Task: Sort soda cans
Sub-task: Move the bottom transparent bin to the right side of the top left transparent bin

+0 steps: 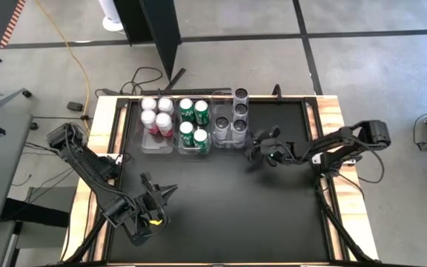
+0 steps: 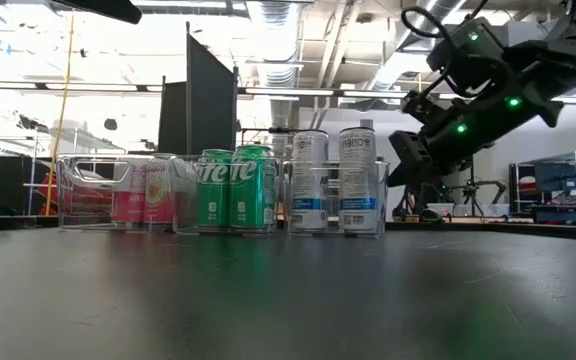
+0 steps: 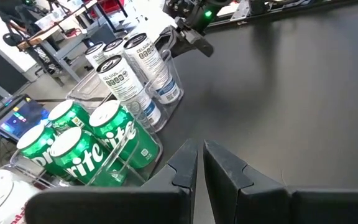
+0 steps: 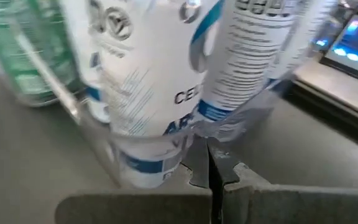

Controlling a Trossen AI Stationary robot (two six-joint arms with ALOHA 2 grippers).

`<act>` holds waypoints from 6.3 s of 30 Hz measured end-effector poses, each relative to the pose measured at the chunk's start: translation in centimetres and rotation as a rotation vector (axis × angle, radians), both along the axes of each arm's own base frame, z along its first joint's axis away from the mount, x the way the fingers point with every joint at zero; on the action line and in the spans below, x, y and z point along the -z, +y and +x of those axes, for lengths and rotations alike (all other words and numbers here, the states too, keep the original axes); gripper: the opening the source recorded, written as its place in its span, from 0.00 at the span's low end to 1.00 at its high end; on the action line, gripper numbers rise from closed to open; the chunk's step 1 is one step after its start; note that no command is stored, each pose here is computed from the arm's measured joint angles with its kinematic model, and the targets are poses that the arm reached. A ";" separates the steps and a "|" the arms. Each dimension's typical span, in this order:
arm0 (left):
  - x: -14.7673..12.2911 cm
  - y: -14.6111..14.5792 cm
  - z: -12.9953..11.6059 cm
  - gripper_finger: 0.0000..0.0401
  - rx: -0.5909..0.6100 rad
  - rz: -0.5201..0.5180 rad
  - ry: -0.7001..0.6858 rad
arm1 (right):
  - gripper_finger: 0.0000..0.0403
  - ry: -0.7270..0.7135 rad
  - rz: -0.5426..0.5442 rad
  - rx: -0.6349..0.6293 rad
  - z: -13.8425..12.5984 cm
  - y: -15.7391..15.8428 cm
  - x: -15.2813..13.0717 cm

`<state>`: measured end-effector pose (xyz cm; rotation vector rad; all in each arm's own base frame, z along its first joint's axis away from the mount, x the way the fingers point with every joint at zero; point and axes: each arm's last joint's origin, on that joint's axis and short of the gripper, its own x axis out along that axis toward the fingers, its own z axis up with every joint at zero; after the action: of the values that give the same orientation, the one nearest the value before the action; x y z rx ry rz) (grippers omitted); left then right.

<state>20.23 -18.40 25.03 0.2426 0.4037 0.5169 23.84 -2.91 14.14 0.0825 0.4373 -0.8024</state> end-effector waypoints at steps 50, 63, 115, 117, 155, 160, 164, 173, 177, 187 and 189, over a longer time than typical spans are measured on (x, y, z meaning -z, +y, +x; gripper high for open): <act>0.0 -0.3 -0.3 0.06 0.013 -0.012 -0.007 | 0.00 -0.113 0.209 0.647 -2.0 -6.4 -0.6; 0.0 -0.4 -0.3 0.06 0.014 -0.011 -0.007 | 0.00 -0.266 0.250 0.946 -4.4 -11.2 0.1; 0.0 -0.2 -0.2 0.06 0.006 -0.018 -0.007 | 0.00 -0.433 0.386 0.258 -2.1 -17.2 -0.9; 0.0 -0.2 -0.2 0.06 0.007 -0.018 -0.007 | 0.00 -0.444 0.383 0.239 -1.6 -17.2 -0.4; 0.0 -0.2 -0.2 0.06 0.005 -0.028 -0.010 | 0.00 -0.565 0.407 0.276 1.7 -12.3 3.5; 0.0 -0.2 -0.2 0.06 0.005 -0.028 -0.010 | 0.00 -0.586 0.385 0.329 2.1 -12.1 3.3; 0.0 -0.2 -0.2 0.06 0.006 -0.024 -0.007 | 0.00 -0.596 0.356 0.369 2.1 -12.3 3.2; 0.0 -0.2 -0.2 0.06 0.007 -0.023 -0.006 | 0.00 -0.560 0.306 0.418 1.7 -12.8 3.2; 0.0 -0.2 -0.2 0.06 0.006 -0.024 -0.006 | 0.00 -0.504 0.281 0.406 1.7 -12.6 3.4; 0.0 -0.3 -0.3 0.06 0.005 -0.031 -0.010 | 0.00 -0.447 0.225 0.454 1.9 -11.8 3.7; 0.0 -0.3 -0.3 0.06 0.006 -0.034 -0.007 | 0.00 -0.428 0.208 0.487 1.7 -11.4 3.7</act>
<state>19.97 -18.66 24.98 0.2089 0.4047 0.5040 25.58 -14.30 10.40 0.5602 0.0877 -1.1815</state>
